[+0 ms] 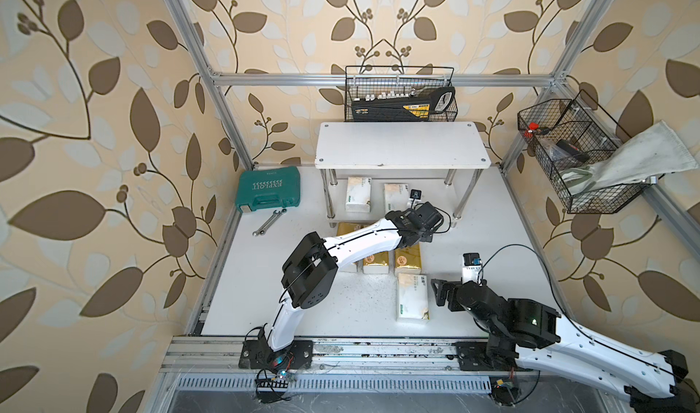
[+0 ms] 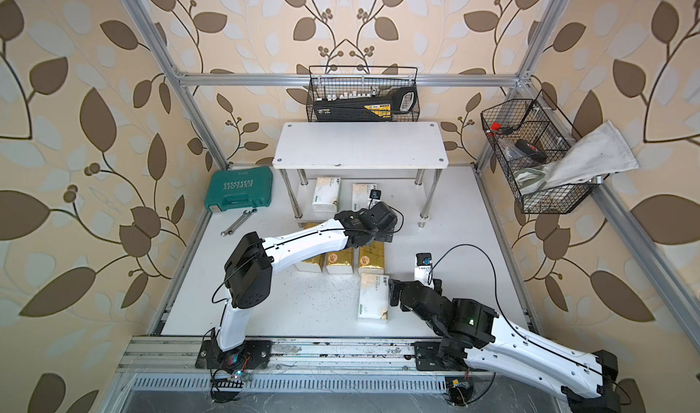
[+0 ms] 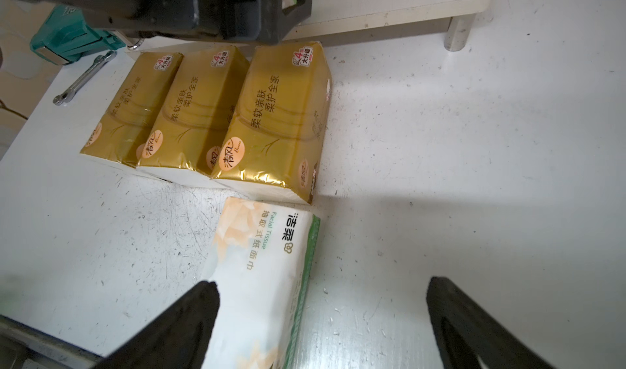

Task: Place the tissue boxes on the shelf by color
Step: Place a box of tissues on the shelf.

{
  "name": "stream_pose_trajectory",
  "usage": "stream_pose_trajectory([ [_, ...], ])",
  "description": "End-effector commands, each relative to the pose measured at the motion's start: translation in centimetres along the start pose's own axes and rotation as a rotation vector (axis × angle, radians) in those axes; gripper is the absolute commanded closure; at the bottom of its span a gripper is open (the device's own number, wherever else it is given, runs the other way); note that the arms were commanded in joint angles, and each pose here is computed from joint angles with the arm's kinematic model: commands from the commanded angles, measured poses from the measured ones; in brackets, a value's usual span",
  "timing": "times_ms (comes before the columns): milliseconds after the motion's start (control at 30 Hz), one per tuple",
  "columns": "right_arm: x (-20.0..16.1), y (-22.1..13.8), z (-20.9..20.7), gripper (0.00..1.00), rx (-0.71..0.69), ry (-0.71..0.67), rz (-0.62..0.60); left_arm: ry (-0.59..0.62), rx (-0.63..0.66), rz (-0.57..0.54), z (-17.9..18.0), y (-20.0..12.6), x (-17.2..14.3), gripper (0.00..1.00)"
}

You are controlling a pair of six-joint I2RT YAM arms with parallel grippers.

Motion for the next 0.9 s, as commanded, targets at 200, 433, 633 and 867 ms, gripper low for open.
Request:
stream_pose_trajectory([
  [200,0.0,-0.1,-0.9,0.01,-0.034,-0.006,-0.01,-0.047,-0.013,-0.03,0.9,2.3,2.7,0.01],
  [433,0.0,0.0,-0.9,0.01,-0.035,-0.005,-0.01,-0.05,-0.029,-0.041,0.9,3.1,3.6,0.01],
  [633,0.0,0.0,-0.9,0.01,-0.037,-0.008,-0.01,-0.052,-0.043,-0.039,0.6,3.8,3.8,0.01],
  [867,0.0,-0.1,-0.8,0.01,-0.039,-0.008,-0.009,-0.054,-0.059,-0.039,0.1,4.4,4.0,0.01],
])
Point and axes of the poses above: each gripper's point midway between its finger pads, its own y axis out along the fingers, its own z axis along the line the jaws close on, x = y × z, the point moved 2 cm from there along -y, back along the fingers, and after that the axes turned 13 degrees about y, right-handed, at the moved point
